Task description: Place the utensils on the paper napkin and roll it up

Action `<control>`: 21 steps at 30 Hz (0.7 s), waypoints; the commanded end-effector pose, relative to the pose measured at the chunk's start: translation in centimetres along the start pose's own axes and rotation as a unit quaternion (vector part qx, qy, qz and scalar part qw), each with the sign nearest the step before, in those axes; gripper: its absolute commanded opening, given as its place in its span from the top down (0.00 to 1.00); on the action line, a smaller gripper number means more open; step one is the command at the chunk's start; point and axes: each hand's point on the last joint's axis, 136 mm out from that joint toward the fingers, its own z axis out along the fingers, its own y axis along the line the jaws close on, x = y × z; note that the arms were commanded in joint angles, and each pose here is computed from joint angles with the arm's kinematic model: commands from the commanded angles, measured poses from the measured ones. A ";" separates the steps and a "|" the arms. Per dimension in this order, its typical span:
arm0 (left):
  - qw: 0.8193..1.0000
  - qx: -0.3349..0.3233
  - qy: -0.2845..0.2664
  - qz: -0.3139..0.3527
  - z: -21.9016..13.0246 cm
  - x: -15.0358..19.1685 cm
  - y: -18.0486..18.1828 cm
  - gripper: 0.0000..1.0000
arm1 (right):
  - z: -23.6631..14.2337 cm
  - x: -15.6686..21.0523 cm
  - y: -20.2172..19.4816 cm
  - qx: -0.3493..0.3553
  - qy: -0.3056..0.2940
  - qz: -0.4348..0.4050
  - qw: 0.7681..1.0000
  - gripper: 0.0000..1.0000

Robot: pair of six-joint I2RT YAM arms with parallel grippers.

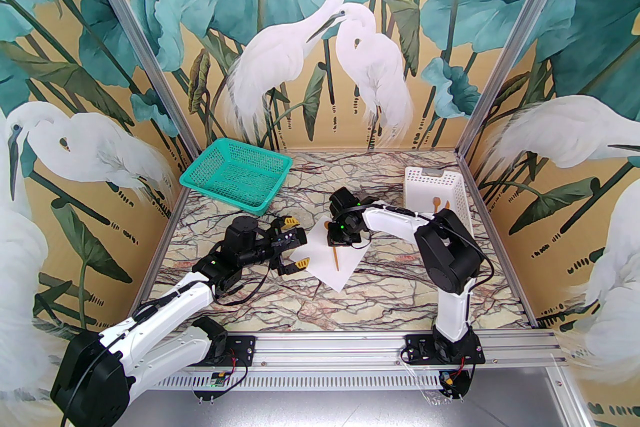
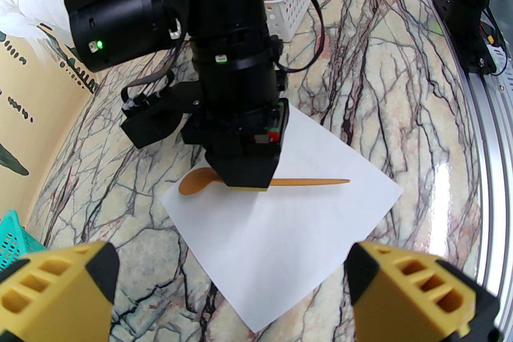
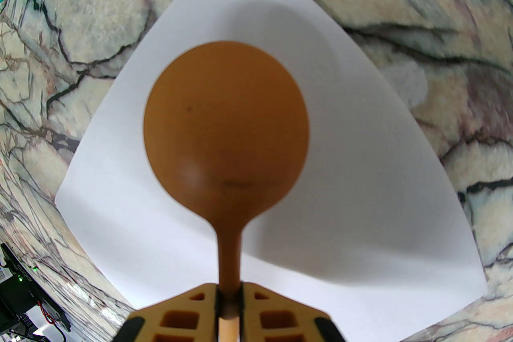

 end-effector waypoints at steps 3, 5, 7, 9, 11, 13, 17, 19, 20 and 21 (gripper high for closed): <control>1.000 0.020 0.000 0.001 0.0 0.4 -0.9 0.01 | 0.5 -0.6 0.5 0.005 -0.003 -0.001 1.000 0.84; 1.000 0.021 -0.001 0.000 0.0 0.4 -1.0 0.01 | 0.7 -0.7 0.5 0.006 -0.002 -0.001 1.000 0.84; 1.000 0.022 -0.002 0.000 0.0 0.3 -1.0 0.01 | 0.9 -0.6 0.5 0.008 0.001 0.000 1.000 0.84; 1.000 0.022 -0.002 0.000 0.0 0.4 -1.0 0.01 | 1.1 -0.6 0.4 0.009 0.002 0.001 1.000 0.84; 1.000 0.022 -0.002 0.000 0.0 0.3 -1.0 0.01 | 1.4 -0.5 0.3 0.012 0.005 0.002 1.000 0.84; 1.000 0.023 -0.002 0.000 0.0 0.3 -1.1 0.01 | 1.5 -0.5 0.1 0.015 0.006 0.004 1.000 0.84; 1.000 0.025 -0.003 0.001 0.0 0.3 -1.1 0.01 | 1.9 -0.5 -0.3 0.023 0.006 0.010 1.000 0.84; 1.000 0.026 -0.003 0.001 0.0 0.3 -1.2 0.01 | 2.0 -0.4 -0.3 0.024 0.006 0.011 1.000 0.83; 1.000 0.026 -0.003 0.000 -0.1 0.4 -1.2 0.01 | 2.0 -0.4 -0.4 0.024 0.006 0.012 1.000 0.84; 1.000 0.026 -0.003 0.001 0.0 0.4 -1.2 0.01 | 2.1 -0.4 -0.4 0.025 0.006 0.012 1.000 0.83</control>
